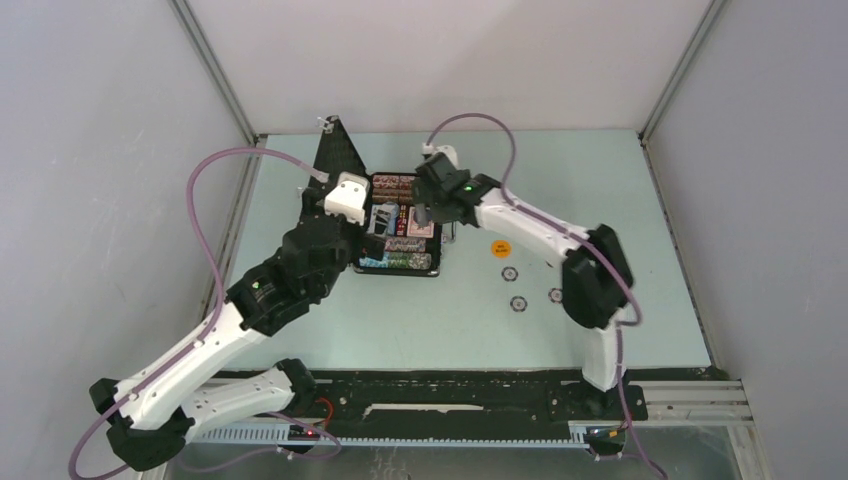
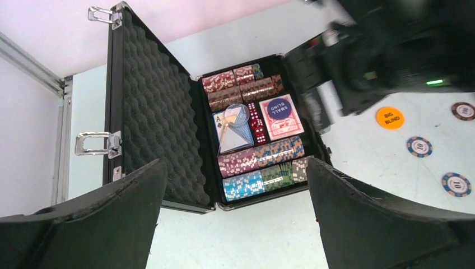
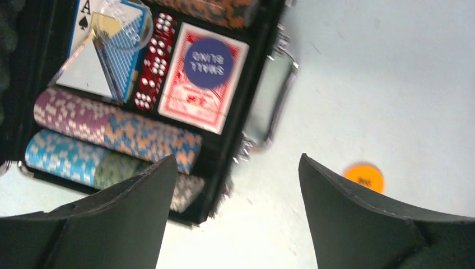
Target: Pack up texas hold em set
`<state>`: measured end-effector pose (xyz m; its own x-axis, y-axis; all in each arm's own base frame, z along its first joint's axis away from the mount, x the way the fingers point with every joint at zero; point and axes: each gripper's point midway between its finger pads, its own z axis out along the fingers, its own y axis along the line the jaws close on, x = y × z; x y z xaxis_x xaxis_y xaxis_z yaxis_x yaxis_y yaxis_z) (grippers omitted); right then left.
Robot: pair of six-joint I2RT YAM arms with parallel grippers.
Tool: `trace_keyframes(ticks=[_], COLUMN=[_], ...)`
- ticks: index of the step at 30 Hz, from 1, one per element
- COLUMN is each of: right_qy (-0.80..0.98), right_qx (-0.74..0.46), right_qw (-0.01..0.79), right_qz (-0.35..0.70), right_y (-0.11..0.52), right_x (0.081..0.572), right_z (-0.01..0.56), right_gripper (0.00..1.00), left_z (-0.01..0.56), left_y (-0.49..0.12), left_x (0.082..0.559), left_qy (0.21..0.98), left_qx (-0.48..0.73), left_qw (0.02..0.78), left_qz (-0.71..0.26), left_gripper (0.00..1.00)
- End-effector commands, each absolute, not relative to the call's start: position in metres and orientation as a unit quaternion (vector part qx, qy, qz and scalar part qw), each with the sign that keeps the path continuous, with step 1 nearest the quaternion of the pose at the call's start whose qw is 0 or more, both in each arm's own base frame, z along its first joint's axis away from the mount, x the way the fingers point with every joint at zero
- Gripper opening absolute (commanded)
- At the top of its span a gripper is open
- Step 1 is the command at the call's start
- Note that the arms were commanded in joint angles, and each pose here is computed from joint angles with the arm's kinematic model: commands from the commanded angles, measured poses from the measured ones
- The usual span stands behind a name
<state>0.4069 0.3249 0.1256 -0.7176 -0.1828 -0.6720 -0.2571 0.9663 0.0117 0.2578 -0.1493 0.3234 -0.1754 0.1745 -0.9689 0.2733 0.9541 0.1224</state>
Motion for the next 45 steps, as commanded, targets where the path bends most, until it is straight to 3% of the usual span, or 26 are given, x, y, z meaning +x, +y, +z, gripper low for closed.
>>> trace_keyframes(ticks=[1,7,15,22,31,45], right_qy=[0.919,0.949,0.955,0.971,0.977,0.983], right_qx=[-0.056,-0.03,-0.028,-0.011,0.0,0.004], right_qw=[0.386,0.31,0.295,0.236,0.211,0.183], right_qz=[0.059,0.047,0.034,0.026,0.024,-0.001], right_y=[0.283,0.222,0.208,0.184,0.177,0.175], right_x=[0.393,0.377,0.382,0.379,0.382,0.383], right_z=[0.149,0.098,0.078,0.049,0.034,0.021], right_gripper=[0.89,0.9,0.9,0.88,0.88,0.75], left_z=[0.319,0.323,0.357,0.314,0.302,0.309], left_y=[-0.142,-0.138,-0.164,-0.156,-0.148,-0.144], left_x=[0.263,0.265,0.253,0.27,0.266,0.259], left_qy=[0.765,0.764,0.775,0.789,0.784,0.773], left_qx=[0.138,0.128,0.169,0.165,0.162,0.156], left_qw=[0.629,0.633,0.604,0.592,0.599,0.615], left_qz=[-0.015,-0.007,-0.072,0.003,0.006,-0.016], left_gripper=[1.0,1.0,1.0,1.0,1.0,1.0])
